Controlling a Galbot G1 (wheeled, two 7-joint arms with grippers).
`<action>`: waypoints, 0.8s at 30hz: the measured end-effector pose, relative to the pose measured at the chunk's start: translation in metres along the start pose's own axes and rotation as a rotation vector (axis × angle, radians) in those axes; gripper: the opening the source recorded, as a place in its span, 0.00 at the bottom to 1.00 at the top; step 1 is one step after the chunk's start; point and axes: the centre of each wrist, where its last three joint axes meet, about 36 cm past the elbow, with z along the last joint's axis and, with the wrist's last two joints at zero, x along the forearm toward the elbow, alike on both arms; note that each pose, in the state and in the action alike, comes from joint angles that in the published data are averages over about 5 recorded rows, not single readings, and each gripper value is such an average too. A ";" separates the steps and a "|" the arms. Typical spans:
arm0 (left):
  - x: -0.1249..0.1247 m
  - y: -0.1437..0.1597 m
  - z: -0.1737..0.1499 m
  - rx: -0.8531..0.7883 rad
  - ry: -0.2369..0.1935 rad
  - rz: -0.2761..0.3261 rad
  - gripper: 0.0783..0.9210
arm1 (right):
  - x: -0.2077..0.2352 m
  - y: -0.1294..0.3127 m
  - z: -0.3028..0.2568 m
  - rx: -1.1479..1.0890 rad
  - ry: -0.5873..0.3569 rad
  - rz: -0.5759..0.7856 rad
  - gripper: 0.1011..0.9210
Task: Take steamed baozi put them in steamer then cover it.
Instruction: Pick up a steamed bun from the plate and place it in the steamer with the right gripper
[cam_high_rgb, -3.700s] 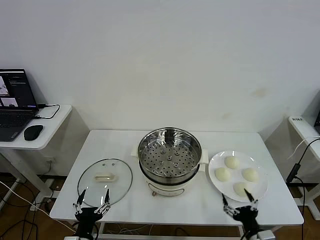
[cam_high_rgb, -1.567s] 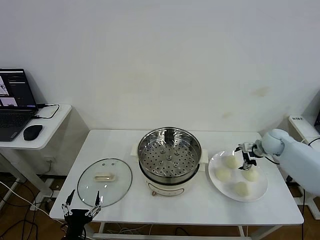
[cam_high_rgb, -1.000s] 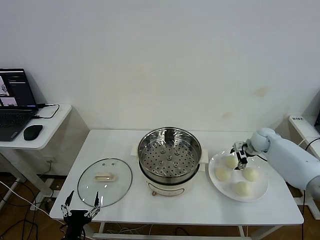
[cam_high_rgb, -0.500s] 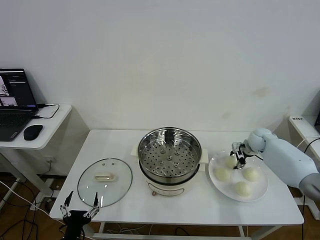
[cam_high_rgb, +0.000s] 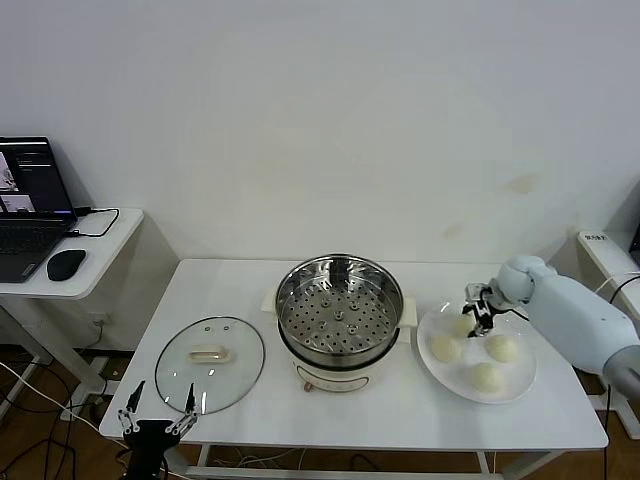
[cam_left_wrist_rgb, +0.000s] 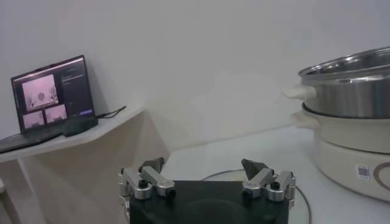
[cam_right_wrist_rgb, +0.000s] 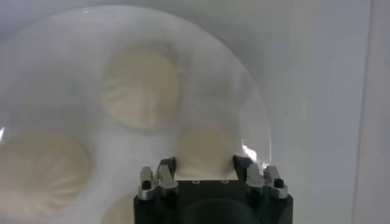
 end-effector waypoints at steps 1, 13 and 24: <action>0.000 0.000 0.000 0.001 -0.001 0.001 0.88 | 0.006 -0.001 0.000 0.000 -0.006 0.006 0.60; -0.001 -0.002 -0.006 0.015 -0.018 0.020 0.88 | 0.100 -0.026 -0.024 0.059 -0.103 0.099 0.61; 0.000 0.003 -0.006 0.024 -0.031 0.026 0.88 | 0.170 -0.063 -0.099 0.218 -0.221 0.185 0.61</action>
